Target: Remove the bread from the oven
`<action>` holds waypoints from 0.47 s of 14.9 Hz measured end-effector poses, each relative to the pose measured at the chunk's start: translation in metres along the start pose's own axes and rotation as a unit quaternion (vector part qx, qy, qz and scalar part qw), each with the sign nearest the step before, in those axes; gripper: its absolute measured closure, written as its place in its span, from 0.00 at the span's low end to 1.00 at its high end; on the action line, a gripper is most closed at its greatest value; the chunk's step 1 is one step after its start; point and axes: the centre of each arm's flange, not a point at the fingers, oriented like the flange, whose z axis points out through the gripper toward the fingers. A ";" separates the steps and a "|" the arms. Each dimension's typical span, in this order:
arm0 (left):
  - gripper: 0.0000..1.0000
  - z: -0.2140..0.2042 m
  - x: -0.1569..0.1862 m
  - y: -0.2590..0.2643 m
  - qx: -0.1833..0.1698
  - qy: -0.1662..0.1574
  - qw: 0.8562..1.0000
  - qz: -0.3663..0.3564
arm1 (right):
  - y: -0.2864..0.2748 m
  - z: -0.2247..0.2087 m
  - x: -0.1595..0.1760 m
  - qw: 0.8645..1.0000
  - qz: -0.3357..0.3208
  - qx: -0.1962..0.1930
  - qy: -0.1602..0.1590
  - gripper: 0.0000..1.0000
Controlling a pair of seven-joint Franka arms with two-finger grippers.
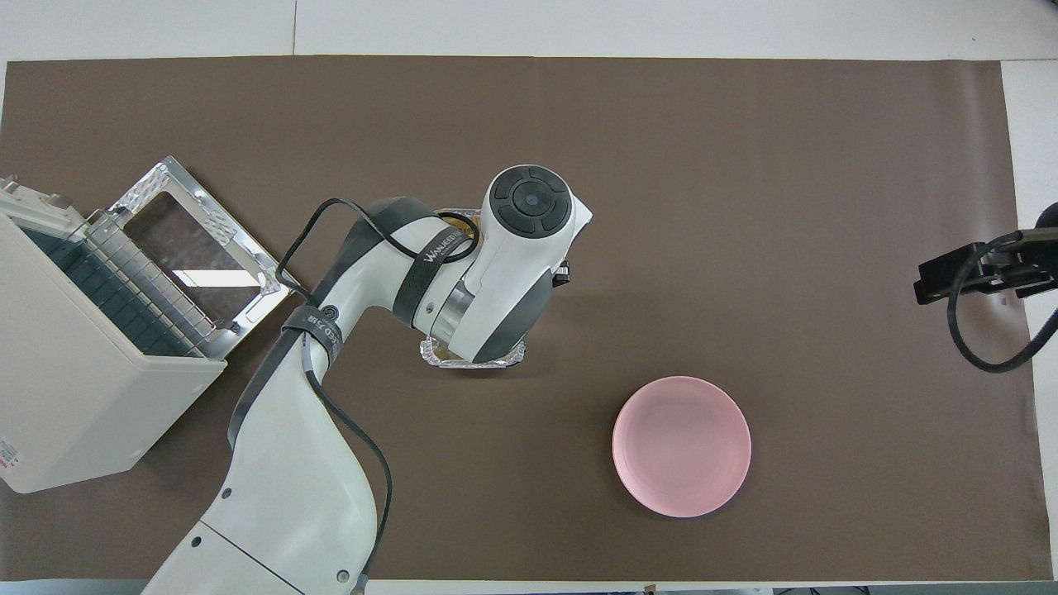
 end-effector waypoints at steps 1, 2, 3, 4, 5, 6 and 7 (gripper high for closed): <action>0.52 -0.008 0.003 -0.002 -0.002 0.004 1.000 -0.002 | 0.000 0.000 0.000 1.000 0.000 0.000 0.000 0.00; 0.41 -0.020 0.009 -0.007 -0.003 0.009 1.000 -0.008 | 0.000 0.000 0.000 1.000 0.000 0.000 0.000 0.00; 0.31 -0.037 0.017 -0.018 -0.006 0.018 1.000 -0.019 | 0.000 0.000 0.000 1.000 0.000 0.000 0.000 0.00; 0.21 -0.061 0.028 -0.039 -0.012 0.029 0.999 -0.036 | 0.000 0.000 0.000 1.000 0.000 0.000 0.000 0.00; 0.10 -0.091 0.039 -0.069 -0.017 0.033 0.998 -0.058 | 0.000 0.000 0.000 1.000 0.000 0.000 0.000 0.00; 0.01 -0.122 0.047 -0.109 -0.022 0.033 0.996 -0.084 | 0.000 0.000 0.000 1.000 0.000 0.000 0.000 0.00; 0.00 -0.153 0.051 -0.153 -0.026 0.031 0.993 -0.110 | 0.000 0.000 0.000 1.000 0.000 0.000 0.000 0.00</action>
